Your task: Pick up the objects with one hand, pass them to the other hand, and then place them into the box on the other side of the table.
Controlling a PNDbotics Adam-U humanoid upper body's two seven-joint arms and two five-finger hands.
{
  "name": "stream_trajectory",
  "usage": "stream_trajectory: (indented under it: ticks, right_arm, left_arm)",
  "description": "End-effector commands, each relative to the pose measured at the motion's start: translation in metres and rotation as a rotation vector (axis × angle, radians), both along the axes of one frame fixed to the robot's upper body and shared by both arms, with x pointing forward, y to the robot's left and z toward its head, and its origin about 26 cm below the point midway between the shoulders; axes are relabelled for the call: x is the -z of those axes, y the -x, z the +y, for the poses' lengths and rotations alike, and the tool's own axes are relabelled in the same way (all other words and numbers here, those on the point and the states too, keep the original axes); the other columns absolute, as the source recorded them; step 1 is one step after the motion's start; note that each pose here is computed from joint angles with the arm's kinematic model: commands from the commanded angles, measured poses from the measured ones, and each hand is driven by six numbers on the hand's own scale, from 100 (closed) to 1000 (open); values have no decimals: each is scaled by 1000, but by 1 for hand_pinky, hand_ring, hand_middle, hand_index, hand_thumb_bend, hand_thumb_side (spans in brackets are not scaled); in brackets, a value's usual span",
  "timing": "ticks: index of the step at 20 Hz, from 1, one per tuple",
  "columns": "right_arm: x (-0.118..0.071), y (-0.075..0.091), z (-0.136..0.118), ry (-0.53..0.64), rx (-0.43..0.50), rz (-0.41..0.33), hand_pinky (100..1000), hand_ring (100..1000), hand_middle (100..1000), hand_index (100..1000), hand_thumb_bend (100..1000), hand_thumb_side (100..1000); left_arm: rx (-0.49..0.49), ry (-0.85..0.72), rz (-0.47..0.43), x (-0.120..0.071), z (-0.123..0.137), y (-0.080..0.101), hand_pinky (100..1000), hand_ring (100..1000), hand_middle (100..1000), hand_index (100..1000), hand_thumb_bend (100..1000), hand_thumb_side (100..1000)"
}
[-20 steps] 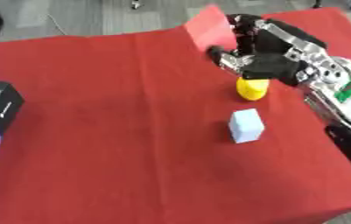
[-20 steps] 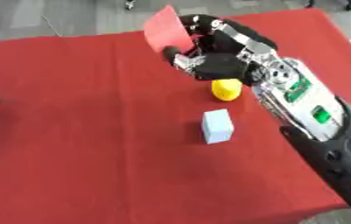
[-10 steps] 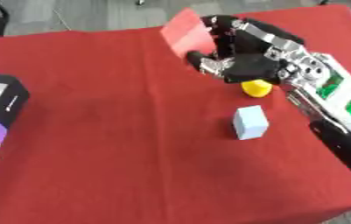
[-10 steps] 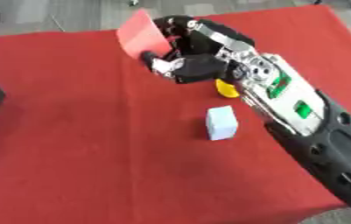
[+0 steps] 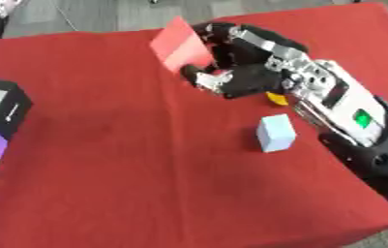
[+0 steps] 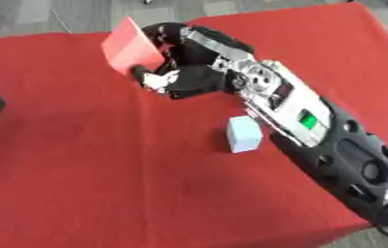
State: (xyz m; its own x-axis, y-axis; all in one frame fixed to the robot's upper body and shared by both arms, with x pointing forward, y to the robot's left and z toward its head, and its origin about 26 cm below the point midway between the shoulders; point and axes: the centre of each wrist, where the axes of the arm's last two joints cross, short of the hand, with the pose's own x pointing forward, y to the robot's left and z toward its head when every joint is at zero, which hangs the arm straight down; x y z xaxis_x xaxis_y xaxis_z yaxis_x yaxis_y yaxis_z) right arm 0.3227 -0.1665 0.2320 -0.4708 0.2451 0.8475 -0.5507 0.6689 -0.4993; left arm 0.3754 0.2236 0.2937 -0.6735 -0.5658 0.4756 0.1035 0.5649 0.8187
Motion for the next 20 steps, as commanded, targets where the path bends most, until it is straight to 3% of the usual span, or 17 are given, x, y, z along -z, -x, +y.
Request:
stream_trajectory:
  ticks: [1,12,20]
  right_arm:
    - [-7,1,3,-12,-2,-41,634,601,343,540,100,206]
    - [-7,2,11,-27,0,-70,633,600,344,540,100,194]
    - [-3,0,15,-4,21,-116,631,598,346,539,100,157]
  left_arm:
    - [-4,-58,9,-6,-5,-5,779,781,786,787,198,640]
    - [10,-130,58,-1,-38,-19,784,783,788,793,211,651]
    - [-6,-203,165,12,-55,-31,794,789,792,800,234,680]
